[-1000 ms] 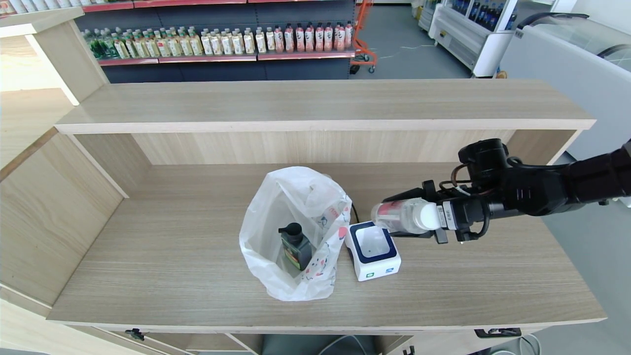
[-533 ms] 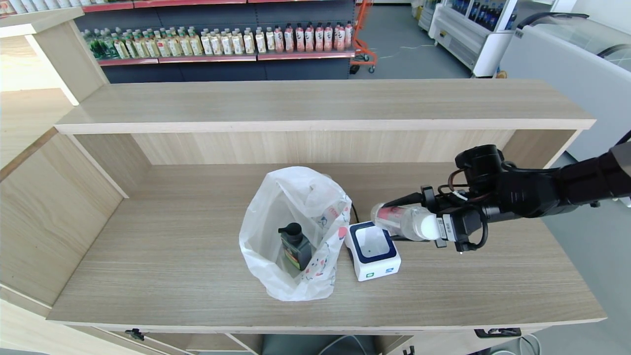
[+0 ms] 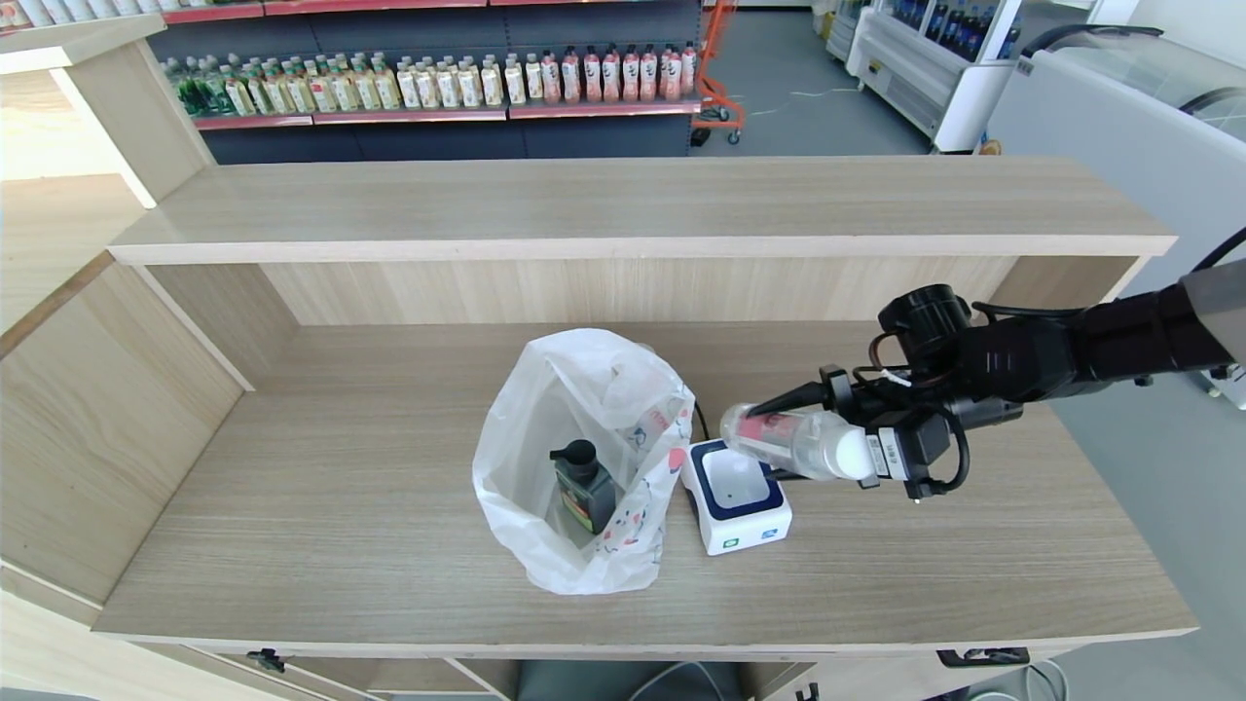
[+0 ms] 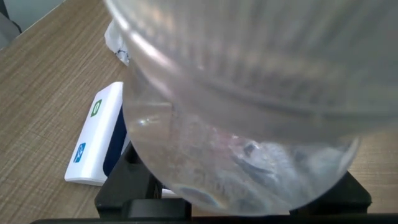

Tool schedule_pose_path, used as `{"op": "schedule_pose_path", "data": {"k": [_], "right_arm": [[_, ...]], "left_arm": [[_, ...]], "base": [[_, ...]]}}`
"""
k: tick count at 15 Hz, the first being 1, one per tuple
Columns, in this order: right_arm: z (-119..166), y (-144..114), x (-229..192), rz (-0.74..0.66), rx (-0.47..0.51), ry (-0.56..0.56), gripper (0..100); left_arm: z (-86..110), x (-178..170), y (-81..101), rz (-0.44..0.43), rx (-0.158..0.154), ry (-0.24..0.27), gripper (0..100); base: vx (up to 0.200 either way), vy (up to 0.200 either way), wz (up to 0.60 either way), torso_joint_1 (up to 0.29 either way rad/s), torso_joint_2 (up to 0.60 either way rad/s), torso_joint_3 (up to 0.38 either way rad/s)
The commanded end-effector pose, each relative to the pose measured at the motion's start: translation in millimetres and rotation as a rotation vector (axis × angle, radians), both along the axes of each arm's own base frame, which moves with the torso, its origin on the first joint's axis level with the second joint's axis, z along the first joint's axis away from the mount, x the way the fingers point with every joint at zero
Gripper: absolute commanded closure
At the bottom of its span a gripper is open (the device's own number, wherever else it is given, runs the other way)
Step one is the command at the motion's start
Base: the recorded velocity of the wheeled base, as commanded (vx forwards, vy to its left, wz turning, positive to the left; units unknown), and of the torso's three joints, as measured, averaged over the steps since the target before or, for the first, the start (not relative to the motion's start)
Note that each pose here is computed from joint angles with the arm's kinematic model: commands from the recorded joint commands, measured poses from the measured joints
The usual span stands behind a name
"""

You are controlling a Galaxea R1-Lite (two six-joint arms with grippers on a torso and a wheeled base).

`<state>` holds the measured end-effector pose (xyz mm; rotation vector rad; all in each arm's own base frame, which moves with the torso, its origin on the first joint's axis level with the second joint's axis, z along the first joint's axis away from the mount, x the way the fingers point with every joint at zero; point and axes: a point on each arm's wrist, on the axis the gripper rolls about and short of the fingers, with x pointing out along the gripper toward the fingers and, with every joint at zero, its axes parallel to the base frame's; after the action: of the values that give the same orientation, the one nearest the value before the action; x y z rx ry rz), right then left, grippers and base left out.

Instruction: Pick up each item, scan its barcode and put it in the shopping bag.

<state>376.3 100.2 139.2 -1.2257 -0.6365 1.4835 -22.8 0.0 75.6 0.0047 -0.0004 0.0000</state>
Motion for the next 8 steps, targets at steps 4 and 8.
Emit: {"op": "schedule_pose_path", "data": {"k": [4,8], "right_arm": [[-10.0,5.3,6.9,0.027,0.007,-0.005,100],[-14.7,8.0,10.6,0.044,0.004,-0.027,100]], "left_arm": [[0.3,0.0,0.0,0.0,0.0,0.0,0],[0.3,0.0,0.0,0.0,0.0,0.0,0]], "base": [[0.0,0.0,0.0,0.0,0.0,0.0],[0.0,0.0,0.0,0.0,0.0,0.0]]}}
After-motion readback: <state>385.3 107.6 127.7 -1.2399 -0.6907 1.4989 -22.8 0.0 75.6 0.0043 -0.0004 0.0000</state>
